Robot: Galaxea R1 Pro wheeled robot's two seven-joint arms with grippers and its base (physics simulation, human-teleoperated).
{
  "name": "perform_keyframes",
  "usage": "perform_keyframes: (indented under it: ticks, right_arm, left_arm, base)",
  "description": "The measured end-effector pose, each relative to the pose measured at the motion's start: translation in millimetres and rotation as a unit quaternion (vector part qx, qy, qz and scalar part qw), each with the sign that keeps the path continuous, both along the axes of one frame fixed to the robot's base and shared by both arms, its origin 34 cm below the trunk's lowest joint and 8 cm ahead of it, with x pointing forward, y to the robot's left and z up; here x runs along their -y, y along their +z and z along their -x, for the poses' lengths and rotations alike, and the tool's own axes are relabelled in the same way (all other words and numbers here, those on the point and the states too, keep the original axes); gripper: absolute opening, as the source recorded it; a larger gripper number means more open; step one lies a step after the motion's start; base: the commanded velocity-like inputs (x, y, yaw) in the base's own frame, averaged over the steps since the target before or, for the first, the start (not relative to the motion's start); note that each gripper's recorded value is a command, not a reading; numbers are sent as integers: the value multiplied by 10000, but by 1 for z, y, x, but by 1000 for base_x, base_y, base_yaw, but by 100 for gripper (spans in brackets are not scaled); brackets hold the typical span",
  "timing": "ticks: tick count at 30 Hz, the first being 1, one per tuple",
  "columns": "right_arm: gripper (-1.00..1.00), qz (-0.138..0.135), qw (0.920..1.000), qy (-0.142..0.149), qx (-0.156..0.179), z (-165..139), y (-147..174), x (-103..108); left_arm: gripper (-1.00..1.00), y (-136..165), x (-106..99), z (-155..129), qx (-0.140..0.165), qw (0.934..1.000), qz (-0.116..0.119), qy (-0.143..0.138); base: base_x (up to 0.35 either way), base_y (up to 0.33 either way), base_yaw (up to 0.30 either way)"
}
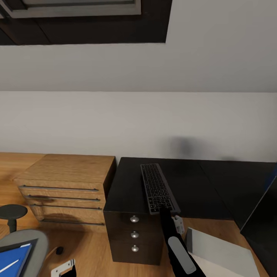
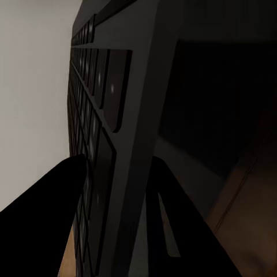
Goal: In the bedroom, organize the workspace by keeping the computer under the desk, ensuring the monitor is on the desk, placing the keyboard on the desk next to the monitor, placing the mouse on the desk next to the keyboard, moving the folder from the swivel chair onto the desk next to the mouse, stacking the notebook on top of the folder with the pen on top of the notebook, and positioning the swivel chair next to the desk.
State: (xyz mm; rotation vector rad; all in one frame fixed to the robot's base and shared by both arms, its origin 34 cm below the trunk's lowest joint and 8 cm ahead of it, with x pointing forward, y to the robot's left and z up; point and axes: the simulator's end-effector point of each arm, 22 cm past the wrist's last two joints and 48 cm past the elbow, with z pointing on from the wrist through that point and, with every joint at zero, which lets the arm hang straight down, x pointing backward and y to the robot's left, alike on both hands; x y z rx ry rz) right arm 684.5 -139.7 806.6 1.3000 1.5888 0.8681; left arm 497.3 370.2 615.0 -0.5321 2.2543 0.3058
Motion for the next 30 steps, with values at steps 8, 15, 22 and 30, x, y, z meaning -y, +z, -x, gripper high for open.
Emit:
perform_keyframes:
  ticks: [8, 15, 22, 30]
  right_arm:
    - [-100, 2, 10000, -9, -7, 0, -1, 0]
    - [-100, 1, 10000, -12, -6, 0, 0, 0]
    - [-100, 1, 10000, -12, -5, 0, 0, 1]
    - [-100, -2, 10000, -13, -8, 0, -1, 1]
  left_arm:
    - [100, 0, -1, 0, 4, 10000, -3, 15]
    - [100, -1, 4, 0, -2, 10000, 35, 48]
    - [100, -1, 5, 1, -1, 10000, 37, 36]
    - [100, -1, 4, 1, -9, 10000, 38, 25]
  base:
    - [10, 0, 0]
    - [0, 0, 0]
    - [-1, 0, 0]
    - [-177, 0, 0]
